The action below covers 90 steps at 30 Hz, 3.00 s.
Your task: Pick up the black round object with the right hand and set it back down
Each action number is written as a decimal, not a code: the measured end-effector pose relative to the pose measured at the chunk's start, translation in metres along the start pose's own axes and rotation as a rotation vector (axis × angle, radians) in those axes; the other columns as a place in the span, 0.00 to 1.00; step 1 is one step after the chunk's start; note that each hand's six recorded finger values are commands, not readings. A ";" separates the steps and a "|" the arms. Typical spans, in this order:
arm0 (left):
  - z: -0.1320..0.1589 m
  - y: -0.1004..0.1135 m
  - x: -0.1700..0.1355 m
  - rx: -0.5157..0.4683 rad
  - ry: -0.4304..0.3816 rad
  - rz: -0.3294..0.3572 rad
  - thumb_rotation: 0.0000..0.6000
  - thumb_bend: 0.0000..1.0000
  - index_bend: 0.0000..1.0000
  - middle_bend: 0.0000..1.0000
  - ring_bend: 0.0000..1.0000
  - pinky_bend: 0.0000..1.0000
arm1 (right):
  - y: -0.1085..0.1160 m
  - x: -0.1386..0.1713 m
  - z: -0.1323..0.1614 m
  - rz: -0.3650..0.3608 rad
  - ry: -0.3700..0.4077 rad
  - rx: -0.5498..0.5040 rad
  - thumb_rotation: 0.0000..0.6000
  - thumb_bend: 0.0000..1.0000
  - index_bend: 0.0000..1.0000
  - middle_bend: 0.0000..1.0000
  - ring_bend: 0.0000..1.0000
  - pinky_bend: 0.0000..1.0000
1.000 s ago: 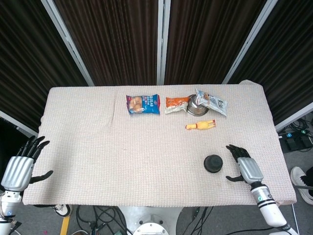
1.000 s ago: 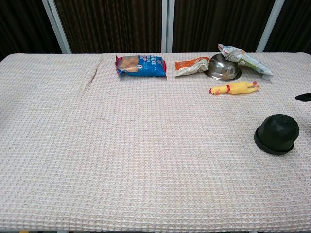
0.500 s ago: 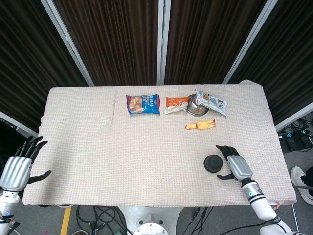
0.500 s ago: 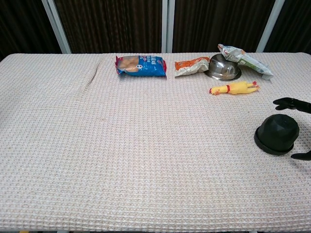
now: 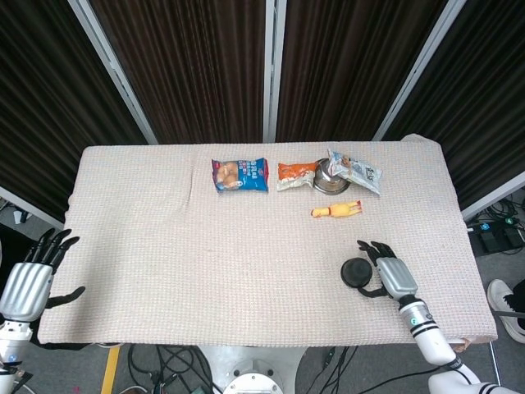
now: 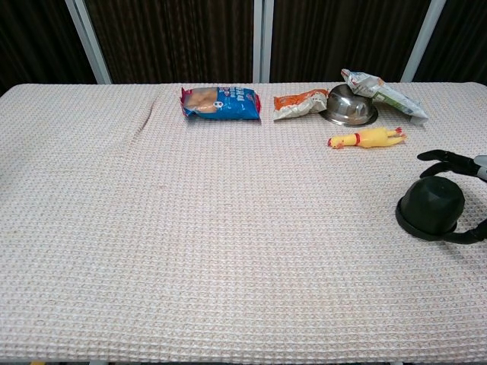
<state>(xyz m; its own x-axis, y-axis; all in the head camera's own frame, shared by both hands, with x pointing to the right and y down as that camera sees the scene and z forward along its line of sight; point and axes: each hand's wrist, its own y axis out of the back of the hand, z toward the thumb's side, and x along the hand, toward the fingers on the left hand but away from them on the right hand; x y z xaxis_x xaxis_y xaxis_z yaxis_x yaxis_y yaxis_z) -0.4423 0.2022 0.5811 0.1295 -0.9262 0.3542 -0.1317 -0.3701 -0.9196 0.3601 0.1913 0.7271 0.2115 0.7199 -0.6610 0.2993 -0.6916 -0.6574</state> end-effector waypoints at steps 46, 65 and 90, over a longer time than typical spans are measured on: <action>-0.002 0.001 -0.001 0.001 0.002 -0.003 1.00 0.09 0.15 0.08 0.00 0.17 | 0.016 -0.004 0.013 -0.100 0.033 0.001 1.00 0.21 0.38 0.44 0.04 0.00; 0.004 0.002 0.002 0.000 -0.014 -0.003 1.00 0.09 0.15 0.08 0.00 0.17 | 0.142 0.048 0.069 -0.515 0.237 0.017 1.00 0.20 0.45 0.48 0.10 0.00; 0.009 0.002 0.005 -0.007 -0.018 -0.004 1.00 0.09 0.16 0.08 0.00 0.17 | 0.199 0.077 0.099 -0.755 0.387 -0.018 1.00 0.20 0.46 0.48 0.13 0.00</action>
<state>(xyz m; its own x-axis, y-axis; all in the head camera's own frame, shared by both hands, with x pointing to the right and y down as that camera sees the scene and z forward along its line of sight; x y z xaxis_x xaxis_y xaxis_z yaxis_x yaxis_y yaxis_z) -0.4334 0.1979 0.5793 0.1478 -0.9231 0.3549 -0.1376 -0.3746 -0.9169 0.3438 0.1034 0.5100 0.2517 0.9597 0.1252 0.5026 -0.0191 -0.8643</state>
